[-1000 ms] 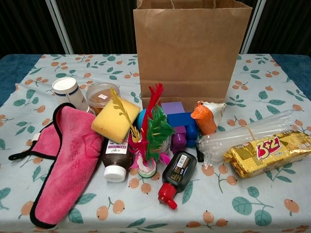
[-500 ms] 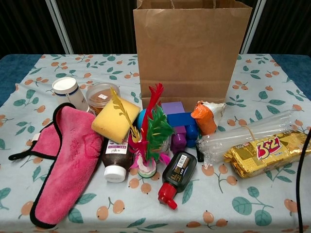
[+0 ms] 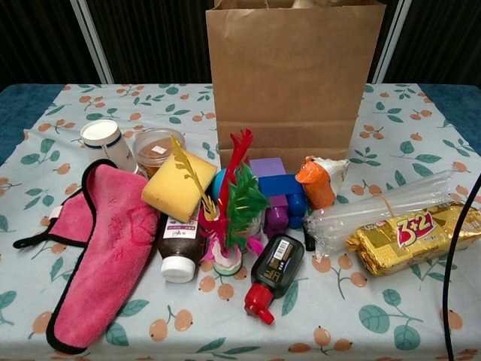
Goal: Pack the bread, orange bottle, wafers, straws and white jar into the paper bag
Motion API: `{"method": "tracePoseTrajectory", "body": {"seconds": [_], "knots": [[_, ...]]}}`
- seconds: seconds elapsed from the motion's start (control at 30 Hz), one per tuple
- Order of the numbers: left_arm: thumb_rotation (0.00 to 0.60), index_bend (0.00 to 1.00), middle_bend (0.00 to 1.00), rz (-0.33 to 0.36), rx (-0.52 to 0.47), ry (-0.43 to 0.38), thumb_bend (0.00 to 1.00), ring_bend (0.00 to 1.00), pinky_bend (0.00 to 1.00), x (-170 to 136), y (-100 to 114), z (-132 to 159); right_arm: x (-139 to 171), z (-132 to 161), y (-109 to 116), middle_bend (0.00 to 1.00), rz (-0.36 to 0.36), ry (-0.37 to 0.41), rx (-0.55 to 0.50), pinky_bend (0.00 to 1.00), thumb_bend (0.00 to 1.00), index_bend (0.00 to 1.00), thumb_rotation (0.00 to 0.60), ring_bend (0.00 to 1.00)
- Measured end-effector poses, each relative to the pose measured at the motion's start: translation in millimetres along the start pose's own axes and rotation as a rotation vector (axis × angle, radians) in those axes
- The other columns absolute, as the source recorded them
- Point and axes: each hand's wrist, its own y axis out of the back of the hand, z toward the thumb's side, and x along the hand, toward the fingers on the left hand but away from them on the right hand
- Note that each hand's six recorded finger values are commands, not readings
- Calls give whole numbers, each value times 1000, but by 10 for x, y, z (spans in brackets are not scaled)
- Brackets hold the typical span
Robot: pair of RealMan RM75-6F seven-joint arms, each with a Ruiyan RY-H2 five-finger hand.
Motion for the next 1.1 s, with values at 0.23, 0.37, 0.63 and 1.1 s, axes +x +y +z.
{"method": "tracePoseTrajectory", "body": {"seconds": [0.23, 0.37, 0.63, 1.1], "knots": [[600, 223, 288, 15, 2, -4, 98, 171, 216, 18, 33, -12, -21, 64, 118, 303, -29, 38, -46, 227, 115, 373, 600, 194], [600, 223, 288, 17, -4, -3, 98, 171, 216, 22, 26, -4, 0, 146, 189, 298, -46, 58, -63, 227, 115, 374, 600, 193], [600, 223, 288, 21, -9, -5, 99, 171, 216, 18, 19, 15, 32, 159, 410, 305, -89, 54, -105, 227, 116, 374, 600, 197], [600, 223, 288, 14, -27, -11, 98, 171, 216, -13, -43, 63, 985, -485, 423, 324, 109, -17, -146, 237, 67, 374, 600, 214]]}}
